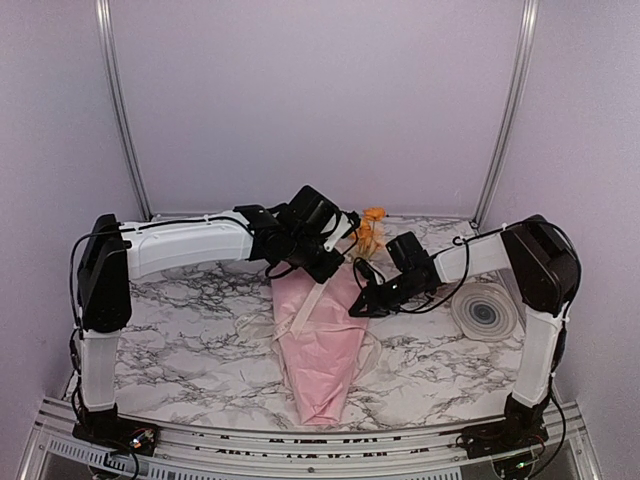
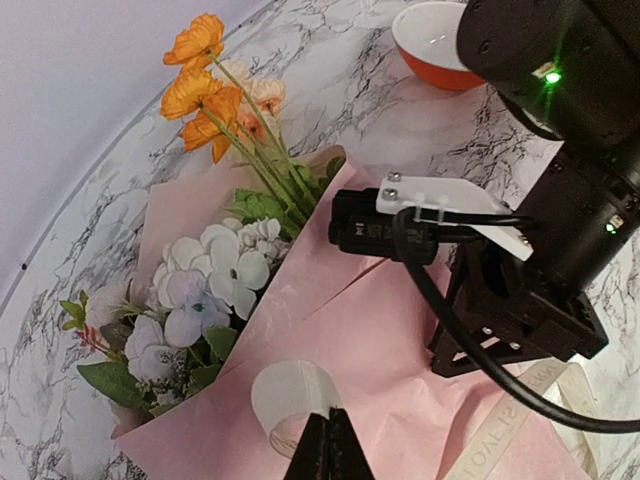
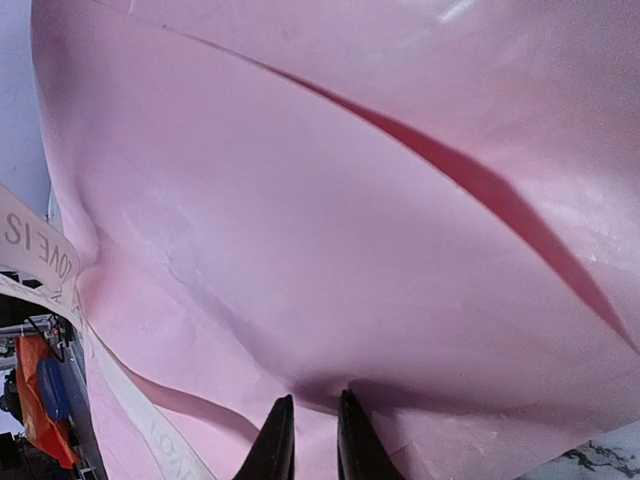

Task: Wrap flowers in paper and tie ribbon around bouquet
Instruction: Place the left side of the ribbon on the folded bouquet, then cross the ribbon over the folded bouquet.

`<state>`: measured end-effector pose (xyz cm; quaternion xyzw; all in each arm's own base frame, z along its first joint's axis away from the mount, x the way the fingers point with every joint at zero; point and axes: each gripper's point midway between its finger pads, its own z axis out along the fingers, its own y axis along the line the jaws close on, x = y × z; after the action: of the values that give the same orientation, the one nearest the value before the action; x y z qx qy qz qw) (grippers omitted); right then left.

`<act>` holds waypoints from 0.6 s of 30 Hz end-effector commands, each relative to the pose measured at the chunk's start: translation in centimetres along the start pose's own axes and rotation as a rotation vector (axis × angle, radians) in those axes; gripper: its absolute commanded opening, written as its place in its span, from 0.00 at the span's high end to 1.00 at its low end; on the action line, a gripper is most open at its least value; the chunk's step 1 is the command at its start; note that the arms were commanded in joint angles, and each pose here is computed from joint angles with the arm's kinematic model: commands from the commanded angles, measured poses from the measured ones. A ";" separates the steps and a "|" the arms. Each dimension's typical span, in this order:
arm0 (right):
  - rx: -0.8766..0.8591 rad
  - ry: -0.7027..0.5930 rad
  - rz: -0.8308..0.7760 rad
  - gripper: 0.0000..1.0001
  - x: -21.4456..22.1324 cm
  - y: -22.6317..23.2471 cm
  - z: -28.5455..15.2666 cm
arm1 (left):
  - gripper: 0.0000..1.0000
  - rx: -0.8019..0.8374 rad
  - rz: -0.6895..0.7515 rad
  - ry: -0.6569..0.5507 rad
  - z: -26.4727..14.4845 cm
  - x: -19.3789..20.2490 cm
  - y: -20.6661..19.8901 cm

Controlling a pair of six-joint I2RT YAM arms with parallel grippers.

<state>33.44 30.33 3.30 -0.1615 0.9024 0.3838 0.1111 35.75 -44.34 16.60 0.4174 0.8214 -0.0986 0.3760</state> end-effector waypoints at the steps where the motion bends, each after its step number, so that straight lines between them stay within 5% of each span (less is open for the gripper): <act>1: 0.026 -0.002 0.013 0.84 0.3 -0.9 0.1 | 1.00 0.032 -0.049 0.021 1.9 0.1 0.0; 2: 0.025 -0.003 0.012 0.84 0.3 -0.8 0.1 | 1.00 0.034 -0.067 0.030 2.4 0.3 0.1; 11: 0.032 -0.005 0.015 0.85 0.7 -0.8 -0.2 | 0.26 -0.092 -0.222 0.140 3.2 1.7 4.8; 14: 0.031 -0.006 0.018 0.85 0.7 -0.9 -0.1 | 0.14 -0.118 -0.202 0.133 1.5 1.4 5.5; 18: 0.031 -0.006 0.022 0.85 0.7 -1.0 0.0 | 0.17 -0.049 -0.127 0.138 -1.2 2.4 4.3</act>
<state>33.07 30.07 2.68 -0.1583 0.9034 0.3828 0.1107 40.48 -41.20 12.86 0.3251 0.8869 -0.0647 0.3218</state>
